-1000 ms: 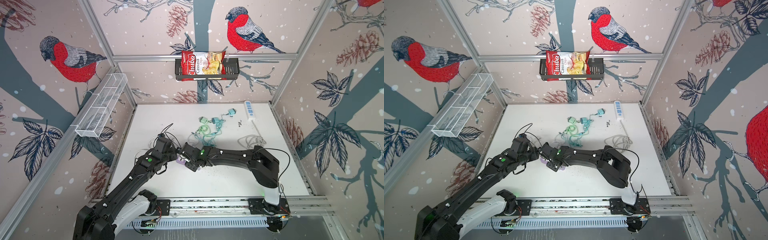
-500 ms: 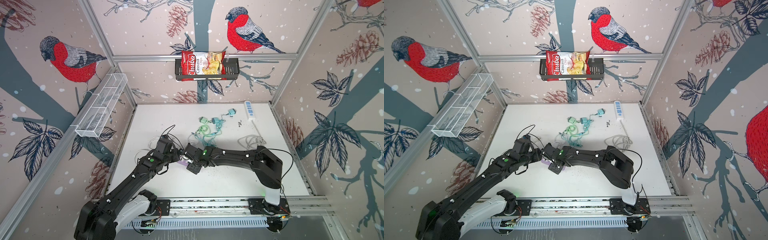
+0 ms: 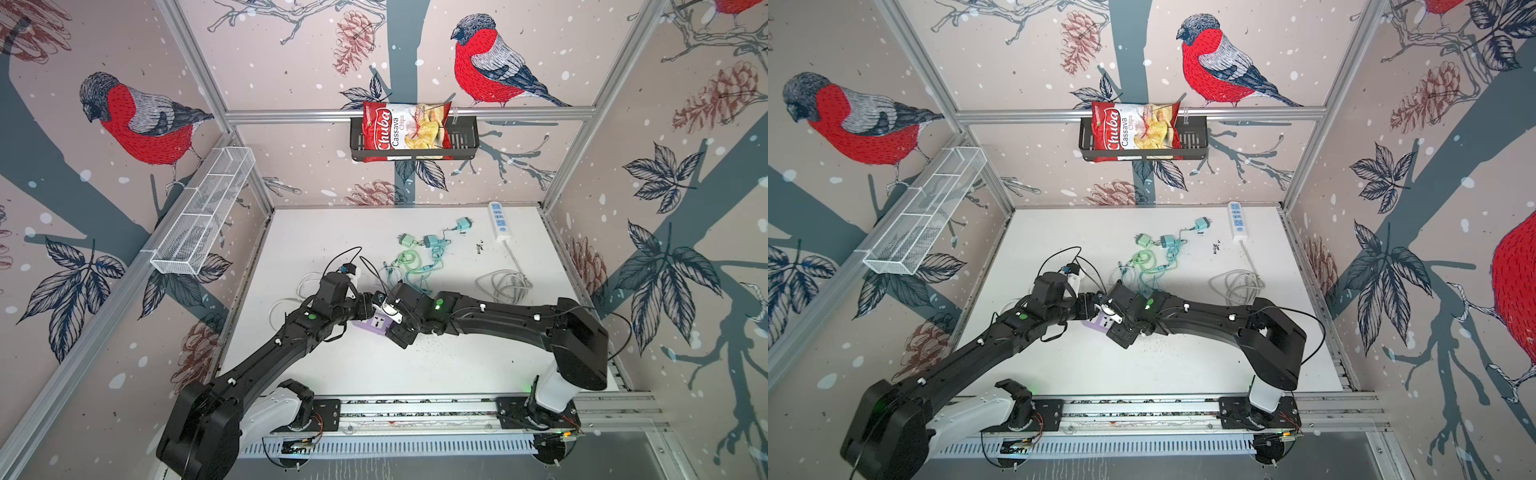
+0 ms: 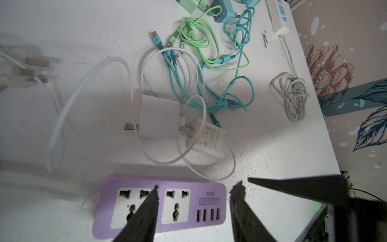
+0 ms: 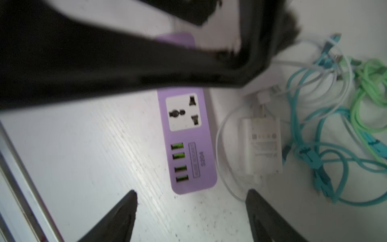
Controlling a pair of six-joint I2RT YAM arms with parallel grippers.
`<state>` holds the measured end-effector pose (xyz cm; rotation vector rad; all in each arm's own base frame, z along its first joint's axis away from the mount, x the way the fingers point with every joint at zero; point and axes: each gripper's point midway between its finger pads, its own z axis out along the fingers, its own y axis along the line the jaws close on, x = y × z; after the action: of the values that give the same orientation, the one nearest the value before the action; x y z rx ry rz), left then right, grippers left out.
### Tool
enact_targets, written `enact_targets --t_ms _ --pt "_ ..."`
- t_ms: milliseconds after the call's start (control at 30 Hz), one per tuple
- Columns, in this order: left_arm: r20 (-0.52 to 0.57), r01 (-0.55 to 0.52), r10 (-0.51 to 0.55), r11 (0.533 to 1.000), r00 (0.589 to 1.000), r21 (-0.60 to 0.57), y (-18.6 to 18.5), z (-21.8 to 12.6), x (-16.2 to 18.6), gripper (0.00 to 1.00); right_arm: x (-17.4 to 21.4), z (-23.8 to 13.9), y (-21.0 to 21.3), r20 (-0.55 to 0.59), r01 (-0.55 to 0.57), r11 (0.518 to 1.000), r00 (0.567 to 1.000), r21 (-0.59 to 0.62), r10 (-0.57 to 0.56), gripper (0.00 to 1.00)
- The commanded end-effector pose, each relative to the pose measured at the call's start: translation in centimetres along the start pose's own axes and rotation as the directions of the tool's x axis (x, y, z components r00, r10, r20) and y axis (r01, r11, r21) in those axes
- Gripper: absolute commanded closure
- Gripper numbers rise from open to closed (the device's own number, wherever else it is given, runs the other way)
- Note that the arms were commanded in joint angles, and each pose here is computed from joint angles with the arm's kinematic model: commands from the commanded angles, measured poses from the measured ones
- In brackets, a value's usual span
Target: Insert the plug
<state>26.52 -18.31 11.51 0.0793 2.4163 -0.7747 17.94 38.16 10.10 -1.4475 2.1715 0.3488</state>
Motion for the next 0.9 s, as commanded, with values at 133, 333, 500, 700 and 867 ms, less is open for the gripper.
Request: enact_targets --t_ms 133,333,500,700,867 --pt "-0.024 -0.107 0.111 0.984 0.994 0.144 -3.9 1.5 -0.3 0.49 0.3 -2.5 -4.1 0.127 -0.168 0.985 0.978 0.036 0.162 0.19" --pt "-0.15 -0.238 0.254 0.964 0.955 0.122 -5.0 3.9 0.6 0.49 3.4 -5.9 -10.5 0.216 -0.452 0.888 0.878 0.088 0.426 0.15" --pt "-0.313 -0.199 0.191 0.98 0.93 0.008 -3.3 6.9 0.9 0.5 5.9 -7.1 -12.0 0.243 -0.583 0.811 0.795 0.054 0.556 0.14" --pt "-0.402 -0.182 0.151 0.982 0.903 -0.041 -2.1 9.8 2.2 0.52 7.4 -7.8 -12.7 0.264 -0.644 0.763 0.747 0.056 0.61 0.14" --pt "-0.396 -0.164 0.135 0.986 0.908 -0.042 -2.3 10.2 1.9 0.5 7.8 -7.5 -13.0 0.257 -0.654 0.754 0.741 0.066 0.621 0.13"
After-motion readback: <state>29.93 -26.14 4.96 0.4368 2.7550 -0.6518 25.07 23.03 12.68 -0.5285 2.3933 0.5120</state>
